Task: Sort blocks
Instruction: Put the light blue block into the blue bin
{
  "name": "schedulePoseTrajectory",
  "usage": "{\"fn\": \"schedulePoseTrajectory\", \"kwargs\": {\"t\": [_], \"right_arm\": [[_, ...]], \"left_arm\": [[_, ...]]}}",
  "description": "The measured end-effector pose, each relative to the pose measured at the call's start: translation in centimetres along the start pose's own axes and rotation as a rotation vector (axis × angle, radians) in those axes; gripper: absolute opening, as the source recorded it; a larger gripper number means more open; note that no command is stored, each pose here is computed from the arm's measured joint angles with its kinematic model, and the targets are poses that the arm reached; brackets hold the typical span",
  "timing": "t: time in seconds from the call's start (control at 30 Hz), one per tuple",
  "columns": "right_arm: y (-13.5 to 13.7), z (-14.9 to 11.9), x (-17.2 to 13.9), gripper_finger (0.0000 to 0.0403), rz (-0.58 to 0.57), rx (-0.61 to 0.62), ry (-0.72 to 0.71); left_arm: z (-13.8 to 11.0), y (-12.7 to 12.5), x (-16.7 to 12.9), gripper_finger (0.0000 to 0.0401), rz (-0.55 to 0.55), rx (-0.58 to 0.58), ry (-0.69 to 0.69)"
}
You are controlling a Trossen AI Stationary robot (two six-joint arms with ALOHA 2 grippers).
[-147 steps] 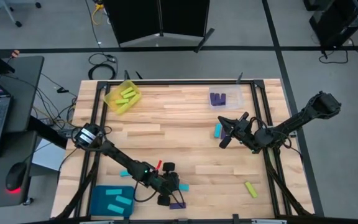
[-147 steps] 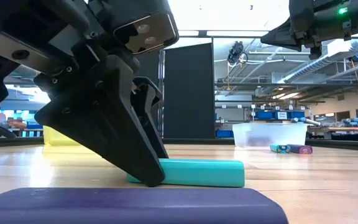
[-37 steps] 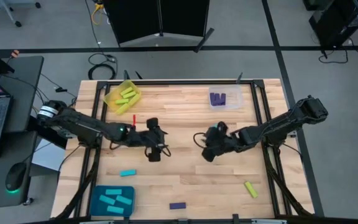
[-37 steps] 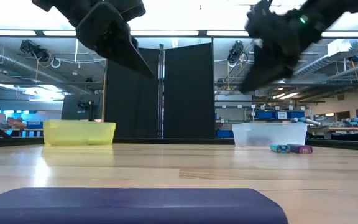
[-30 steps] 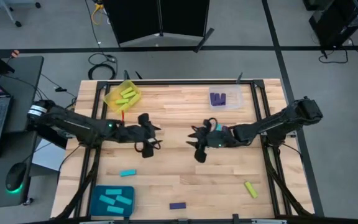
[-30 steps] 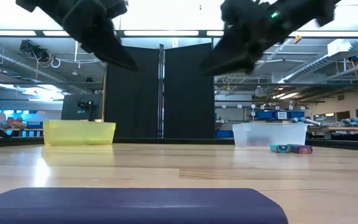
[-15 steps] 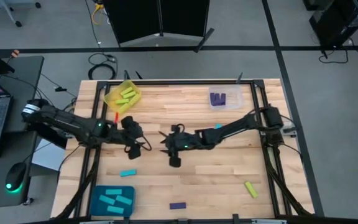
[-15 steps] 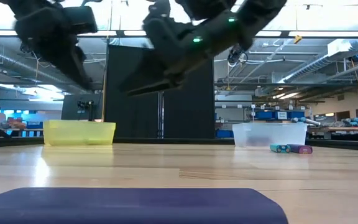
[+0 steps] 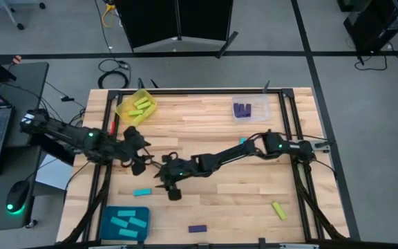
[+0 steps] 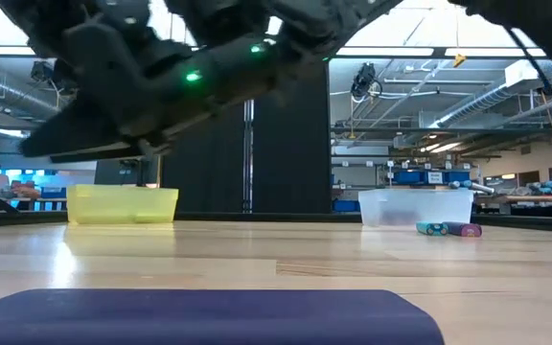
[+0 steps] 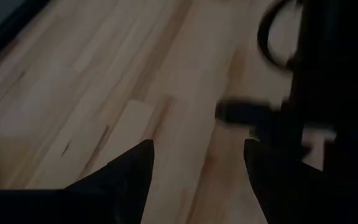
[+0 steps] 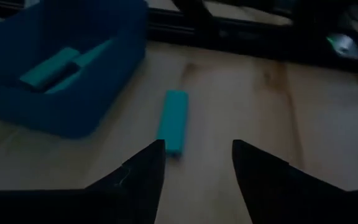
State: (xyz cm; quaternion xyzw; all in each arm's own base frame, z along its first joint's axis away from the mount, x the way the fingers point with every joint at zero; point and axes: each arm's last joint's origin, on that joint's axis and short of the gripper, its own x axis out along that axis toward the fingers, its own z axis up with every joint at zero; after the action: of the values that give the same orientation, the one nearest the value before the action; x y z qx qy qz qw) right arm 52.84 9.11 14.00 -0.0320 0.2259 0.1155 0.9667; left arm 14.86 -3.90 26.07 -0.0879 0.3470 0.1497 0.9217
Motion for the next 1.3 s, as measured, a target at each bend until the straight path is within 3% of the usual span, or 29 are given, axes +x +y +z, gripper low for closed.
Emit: {"fn": "schedulePoseTrajectory", "kwargs": {"t": [0.37, 0.77, 1.07, 1.3], "right_arm": [[0.8, -0.4, 4.4, 0.0227, 0.133, -0.011, -0.052], [1.7, -1.2, 4.9, 0.0256, 0.079, -0.005, -0.035], [1.5, -1.0, 5.2, 0.0261, 0.056, -0.008, -0.106], [0.9, -2.8, 6.0, 0.0261, 0.04, 0.008, -0.07]], "left_arm": [[0.2, 1.5, -2.6, 0.0256, -0.012, -0.059, -0.142], [0.2, 1.4, -2.6, 0.0256, -0.014, -0.056, -0.145], [0.7, 1.2, -2.7, 0.0256, -0.035, -0.061, -0.192], [0.9, 1.1, -2.8, 0.0257, -0.05, -0.07, -0.214]]}}
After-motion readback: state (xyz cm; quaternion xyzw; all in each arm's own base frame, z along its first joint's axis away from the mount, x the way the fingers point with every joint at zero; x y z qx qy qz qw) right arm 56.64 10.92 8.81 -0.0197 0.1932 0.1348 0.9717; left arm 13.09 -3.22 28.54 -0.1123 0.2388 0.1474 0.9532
